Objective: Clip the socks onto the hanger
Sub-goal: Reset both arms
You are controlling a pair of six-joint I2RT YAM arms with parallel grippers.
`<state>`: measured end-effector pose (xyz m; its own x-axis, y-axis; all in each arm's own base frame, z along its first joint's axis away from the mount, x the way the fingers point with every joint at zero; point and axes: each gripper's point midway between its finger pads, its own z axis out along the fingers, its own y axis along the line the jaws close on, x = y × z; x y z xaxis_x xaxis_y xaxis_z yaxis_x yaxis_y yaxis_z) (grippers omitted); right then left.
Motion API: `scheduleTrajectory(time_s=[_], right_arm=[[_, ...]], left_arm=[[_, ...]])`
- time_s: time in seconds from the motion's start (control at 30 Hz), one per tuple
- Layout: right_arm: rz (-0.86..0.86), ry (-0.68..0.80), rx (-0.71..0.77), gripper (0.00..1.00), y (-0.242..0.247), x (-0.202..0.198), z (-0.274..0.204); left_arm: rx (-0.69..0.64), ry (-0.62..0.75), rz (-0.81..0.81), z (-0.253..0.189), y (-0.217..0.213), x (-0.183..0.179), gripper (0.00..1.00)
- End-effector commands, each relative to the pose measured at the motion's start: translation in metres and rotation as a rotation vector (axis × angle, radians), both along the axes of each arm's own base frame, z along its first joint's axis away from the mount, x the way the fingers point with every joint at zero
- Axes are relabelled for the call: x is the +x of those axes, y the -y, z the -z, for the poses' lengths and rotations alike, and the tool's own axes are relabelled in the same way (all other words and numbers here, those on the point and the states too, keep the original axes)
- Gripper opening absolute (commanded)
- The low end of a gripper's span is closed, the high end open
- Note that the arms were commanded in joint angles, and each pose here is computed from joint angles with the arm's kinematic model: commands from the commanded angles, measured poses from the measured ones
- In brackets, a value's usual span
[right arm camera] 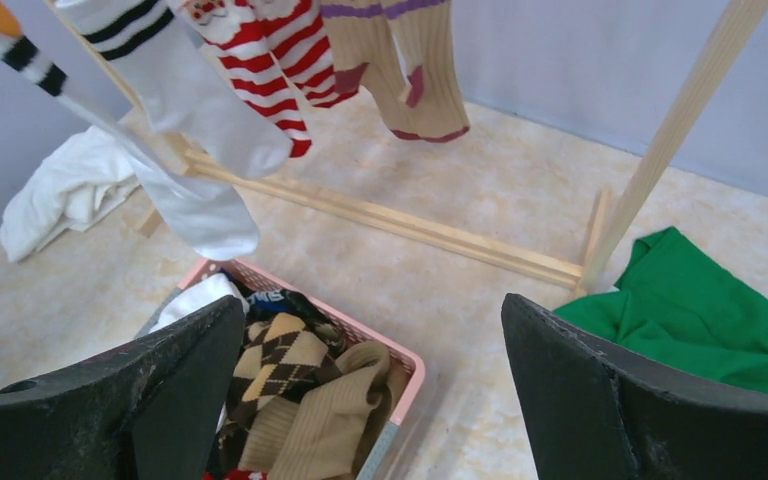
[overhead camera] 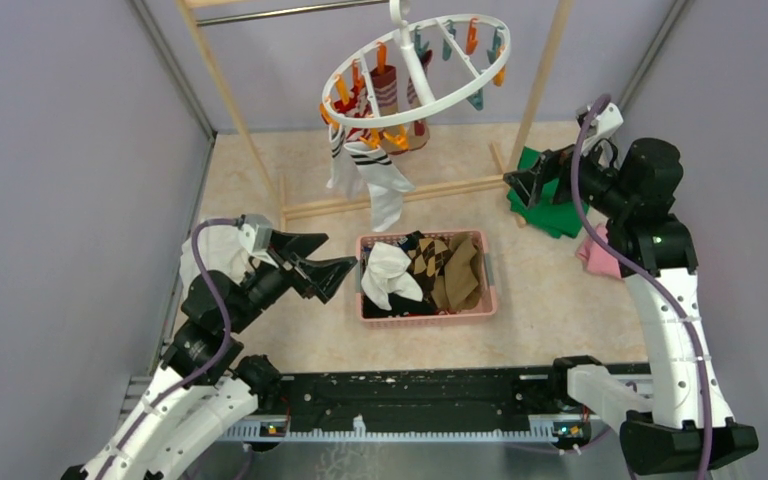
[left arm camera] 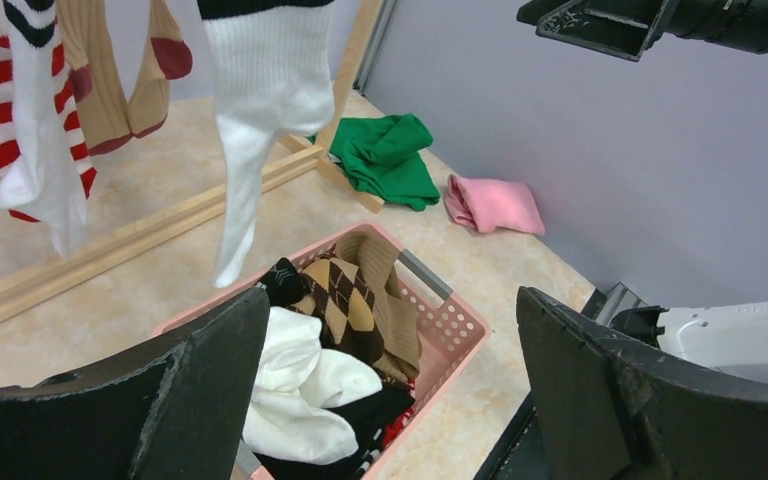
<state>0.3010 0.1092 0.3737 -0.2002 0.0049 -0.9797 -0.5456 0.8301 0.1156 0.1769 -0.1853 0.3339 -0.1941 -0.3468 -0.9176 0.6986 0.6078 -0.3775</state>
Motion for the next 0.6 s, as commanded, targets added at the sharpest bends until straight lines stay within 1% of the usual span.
scheduleTrajectory(time_s=[0.0, 0.2, 0.57], right_arm=[[-0.052, 0.007, 0.026, 0.99, -0.007, -0.013, -0.021], [-0.049, 0.039, 0.013, 0.99, -0.005, -0.022, -0.034], [-0.025, 0.012, 0.013, 0.99, -0.001, -0.024, -0.020]], left_arm=[[0.002, 0.053, -0.001, -0.022, -0.008, -0.010, 0.98], [0.004, 0.078, -0.003, -0.026, -0.010, -0.013, 0.98], [0.005, 0.091, 0.015, -0.008, -0.010, -0.018, 0.98]])
